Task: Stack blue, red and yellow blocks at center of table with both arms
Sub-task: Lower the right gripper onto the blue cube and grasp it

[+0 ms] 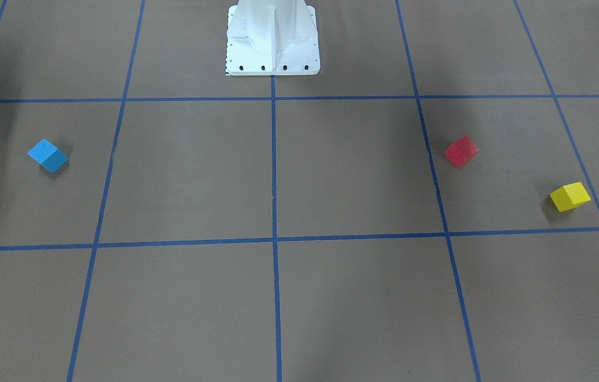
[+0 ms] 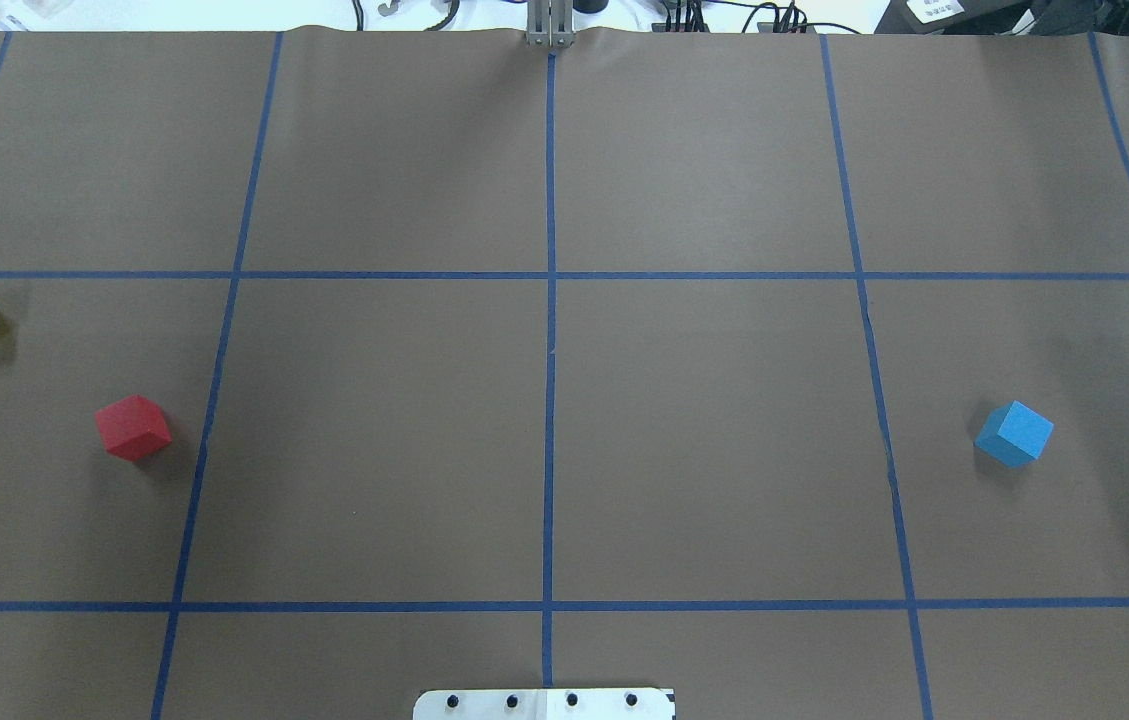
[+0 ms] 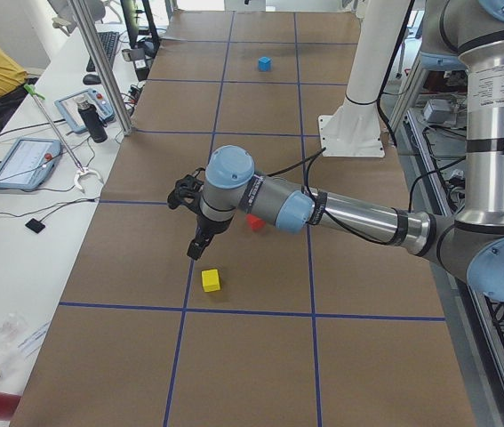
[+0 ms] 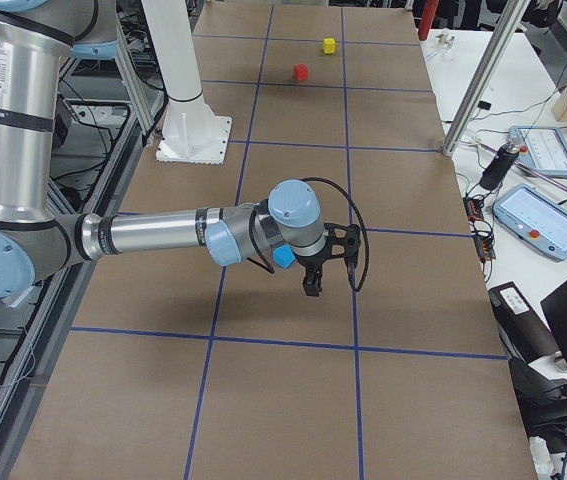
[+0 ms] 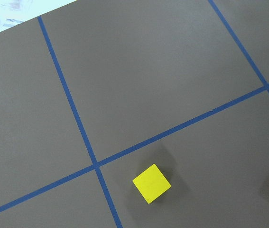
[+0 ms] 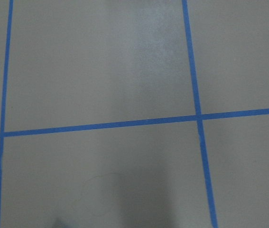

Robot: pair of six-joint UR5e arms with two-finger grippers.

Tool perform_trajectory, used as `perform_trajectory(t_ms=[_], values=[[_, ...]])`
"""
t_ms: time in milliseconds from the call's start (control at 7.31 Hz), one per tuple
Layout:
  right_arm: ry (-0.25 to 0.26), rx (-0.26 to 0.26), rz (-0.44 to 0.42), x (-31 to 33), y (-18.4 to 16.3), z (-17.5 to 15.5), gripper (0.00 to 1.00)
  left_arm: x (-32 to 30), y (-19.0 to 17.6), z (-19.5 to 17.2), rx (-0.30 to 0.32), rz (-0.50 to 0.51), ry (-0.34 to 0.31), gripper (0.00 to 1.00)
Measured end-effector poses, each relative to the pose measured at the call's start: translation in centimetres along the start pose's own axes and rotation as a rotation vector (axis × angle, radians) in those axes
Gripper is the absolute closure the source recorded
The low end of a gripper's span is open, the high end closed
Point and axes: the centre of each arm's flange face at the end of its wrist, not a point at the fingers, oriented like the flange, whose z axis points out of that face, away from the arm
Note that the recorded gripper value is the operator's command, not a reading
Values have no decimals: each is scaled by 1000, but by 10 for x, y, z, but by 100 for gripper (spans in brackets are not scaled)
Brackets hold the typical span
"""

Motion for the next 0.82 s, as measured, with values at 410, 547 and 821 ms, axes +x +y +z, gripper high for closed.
perform_trajectory(t_ms=[410, 547, 821], values=[[98, 6, 152, -96, 41, 44, 1, 1, -1, -1, 3, 3, 1, 0], [159, 27, 200, -124, 61, 73, 1, 1, -1, -1, 4, 3, 0, 0], [263, 96, 274, -161, 105, 130, 2, 1, -1, -2, 5, 5, 0, 0]])
